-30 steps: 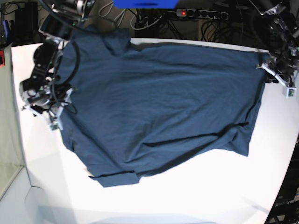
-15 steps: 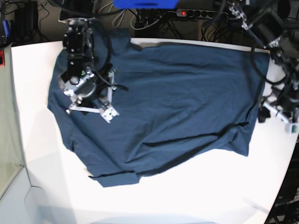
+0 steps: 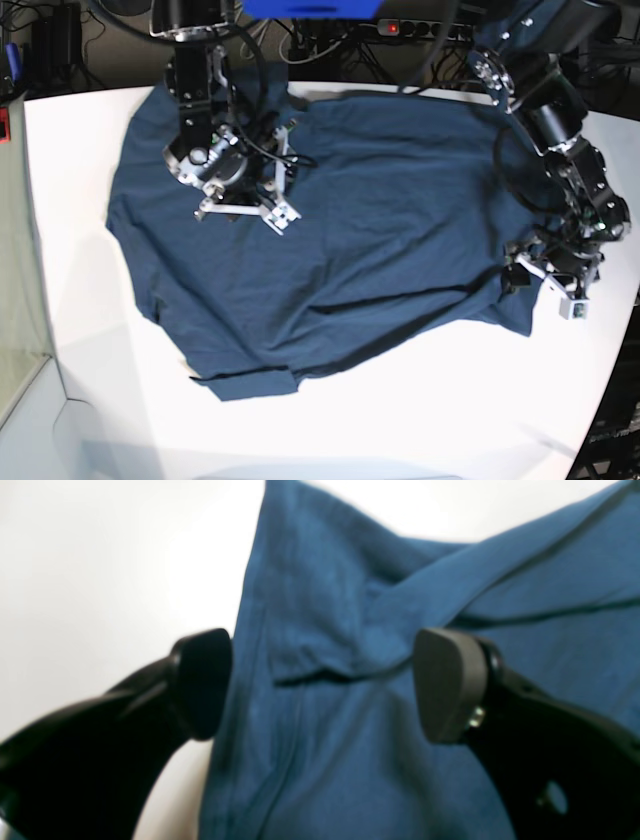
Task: Layout the t-shirt on the table in an organized manner, then fold the t-shirt properly
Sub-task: 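Release the shirt and grasp new folds with both grippers, then pull the grasped shirt folds outward with both grippers to smooth it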
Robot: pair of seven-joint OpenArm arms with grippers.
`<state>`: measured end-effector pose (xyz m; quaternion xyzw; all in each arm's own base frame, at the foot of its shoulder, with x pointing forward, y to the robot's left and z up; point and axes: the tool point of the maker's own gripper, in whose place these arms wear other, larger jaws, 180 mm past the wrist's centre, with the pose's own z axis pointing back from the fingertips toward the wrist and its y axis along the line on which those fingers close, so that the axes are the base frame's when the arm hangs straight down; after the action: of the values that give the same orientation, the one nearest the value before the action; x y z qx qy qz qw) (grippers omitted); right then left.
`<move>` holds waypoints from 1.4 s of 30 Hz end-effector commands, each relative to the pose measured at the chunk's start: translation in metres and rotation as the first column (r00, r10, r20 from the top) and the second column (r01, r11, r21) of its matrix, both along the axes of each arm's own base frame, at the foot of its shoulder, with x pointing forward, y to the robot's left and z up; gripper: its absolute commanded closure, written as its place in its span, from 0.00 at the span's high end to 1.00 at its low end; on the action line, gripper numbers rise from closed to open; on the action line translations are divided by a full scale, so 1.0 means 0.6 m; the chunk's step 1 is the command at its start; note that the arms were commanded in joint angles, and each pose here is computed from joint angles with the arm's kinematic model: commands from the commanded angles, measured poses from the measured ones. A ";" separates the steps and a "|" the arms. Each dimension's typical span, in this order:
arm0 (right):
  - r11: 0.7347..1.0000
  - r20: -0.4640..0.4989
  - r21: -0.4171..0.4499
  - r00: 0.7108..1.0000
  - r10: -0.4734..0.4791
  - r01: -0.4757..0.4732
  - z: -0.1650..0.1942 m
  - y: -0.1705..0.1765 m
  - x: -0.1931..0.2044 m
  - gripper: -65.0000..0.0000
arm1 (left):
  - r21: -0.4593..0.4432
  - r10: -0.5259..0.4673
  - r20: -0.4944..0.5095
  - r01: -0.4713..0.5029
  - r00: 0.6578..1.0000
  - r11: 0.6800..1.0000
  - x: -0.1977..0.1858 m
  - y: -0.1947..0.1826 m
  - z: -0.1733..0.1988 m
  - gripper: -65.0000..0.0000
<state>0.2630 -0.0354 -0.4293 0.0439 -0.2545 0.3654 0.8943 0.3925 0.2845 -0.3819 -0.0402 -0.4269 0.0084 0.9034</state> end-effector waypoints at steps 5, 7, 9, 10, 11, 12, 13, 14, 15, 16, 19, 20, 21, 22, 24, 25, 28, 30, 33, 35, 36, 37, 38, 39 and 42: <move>1.000 -0.031 -0.030 1.000 -0.001 0.000 -0.014 -0.007 -0.003 0.55 | 0.006 0.071 0.113 -0.072 0.991 0.997 0.035 0.025 0.050 0.84; 1.000 -0.041 -0.030 0.999 0.000 -0.001 -0.018 -0.006 -0.007 0.55 | -0.006 0.106 0.118 -0.106 0.987 0.994 0.036 0.031 0.047 0.84; 1.000 -0.049 -0.030 0.999 0.004 -0.006 -0.023 -0.004 -0.010 0.55 | -0.013 0.092 0.095 -0.091 0.991 0.996 0.037 0.020 0.031 0.84; 1.000 -0.052 -0.030 0.999 0.005 -0.006 -0.024 -0.004 -0.010 0.55 | -0.015 0.091 0.087 -0.090 0.992 0.996 0.037 0.019 0.027 0.84; 1.000 -0.054 -0.031 0.999 0.003 -0.005 -0.025 -0.005 -0.011 0.55 | -0.020 0.088 0.080 -0.086 0.993 0.996 0.037 0.016 0.022 0.84; 1.000 -0.055 -0.030 0.999 0.002 -0.004 -0.025 -0.005 -0.012 0.55 | -0.026 0.086 0.074 -0.084 0.994 0.996 0.036 0.014 0.018 0.84; 1.000 -0.055 -0.030 0.999 0.002 -0.004 -0.025 -0.005 -0.012 0.55 | -0.030 0.083 0.068 -0.081 0.994 0.996 0.036 0.011 0.013 0.84; 1.000 -0.056 -0.031 0.998 0.002 -0.004 -0.026 -0.006 -0.013 0.55 | -0.034 0.082 0.064 -0.079 0.995 0.996 0.036 0.009 0.010 0.84; 1.000 -0.056 -0.031 0.998 0.002 -0.004 -0.026 -0.006 -0.013 0.55 | -0.041 0.082 0.069 -0.079 0.994 0.996 0.037 0.007 0.007 0.84; 0.999 -0.056 -0.033 0.998 0.002 -0.004 -0.027 -0.007 -0.013 0.55 | -0.045 0.082 0.073 -0.079 0.994 0.996 0.038 0.005 0.006 0.84; 0.999 -0.056 -0.046 0.998 0.003 -0.005 -0.028 -0.017 -0.013 0.55 | -0.051 0.086 0.076 -0.082 0.993 0.995 0.038 0.004 0.005 0.81; 0.999 -0.056 -0.048 0.998 0.001 -0.004 -0.029 -0.019 -0.013 0.55 | -0.054 0.085 0.071 -0.082 0.994 0.995 0.037 0.003 0.001 0.77; 0.999 -0.056 -0.050 0.998 0.001 -0.004 -0.029 -0.020 -0.013 0.55 | -0.056 0.086 0.064 -0.082 0.994 0.995 0.035 0.004 -0.003 0.73; 0.999 -0.056 -0.050 0.998 0.001 -0.004 -0.029 -0.020 -0.013 0.55 | -0.061 0.087 0.055 -0.084 0.995 0.995 0.033 0.004 -0.008 0.66; 0.999 -0.058 -0.051 0.998 0.001 -0.004 -0.030 -0.021 -0.014 0.55 | -0.071 0.088 0.044 -0.085 0.995 0.994 0.031 0.002 -0.016 0.52; 0.999 -0.058 -0.051 0.998 0.001 -0.004 -0.030 -0.021 -0.014 0.55 | -0.071 0.089 0.044 -0.085 0.995 0.994 0.031 0.003 -0.016 0.46; 0.999 -0.059 -0.051 0.998 0.001 -0.004 -0.030 -0.021 -0.015 0.55 | -0.072 0.089 0.045 -0.085 0.995 0.994 0.032 0.003 -0.015 0.34; 0.999 -0.059 -0.051 0.998 0.001 -0.004 -0.030 -0.021 -0.015 0.55 | -0.068 0.089 0.050 -0.085 0.995 0.994 0.033 0.004 -0.012 0.31; 0.999 -0.061 -0.051 0.998 0.001 -0.004 -0.031 -0.021 -0.016 0.55 | -0.070 0.087 0.055 -0.083 0.995 0.994 0.035 0.002 -0.009 0.26; 0.999 -0.061 -0.053 0.998 0.001 -0.005 -0.031 -0.022 -0.016 0.55 | -0.072 0.082 0.068 -0.077 0.994 0.994 0.043 0.000 -0.001 0.21; 0.999 -0.061 -0.053 0.998 0.001 -0.005 -0.031 -0.022 -0.016 0.55 | -0.073 0.082 0.070 -0.077 0.994 0.994 0.044 0.000 0.000 0.18; 0.998 -0.061 -0.056 0.998 0.002 -0.005 -0.032 -0.024 -0.016 0.55 | -0.073 0.082 0.071 -0.077 0.994 0.994 0.045 0.000 0.001 0.15; 0.998 -0.061 -0.062 0.998 0.002 -0.006 -0.032 -0.029 -0.017 0.55 | -0.073 0.082 0.076 -0.077 0.994 0.994 0.048 0.000 0.004 0.10; 0.998 -0.061 -0.065 0.998 0.002 -0.006 -0.033 -0.031 -0.017 0.55 | -0.073 0.082 0.077 -0.077 0.994 0.994 0.049 0.000 0.006 0.03; 0.998 -0.061 -0.065 0.998 0.002 -0.006 -0.033 -0.031 -0.017 0.55 | -0.076 0.086 0.089 -0.080 0.992 0.994 0.057 -0.001 0.014 0.01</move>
<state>0.2659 -0.0325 -0.4353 0.0676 -0.2655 0.3629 0.8906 0.4090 0.2762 -0.4005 -0.0620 -0.4321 0.0595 0.8977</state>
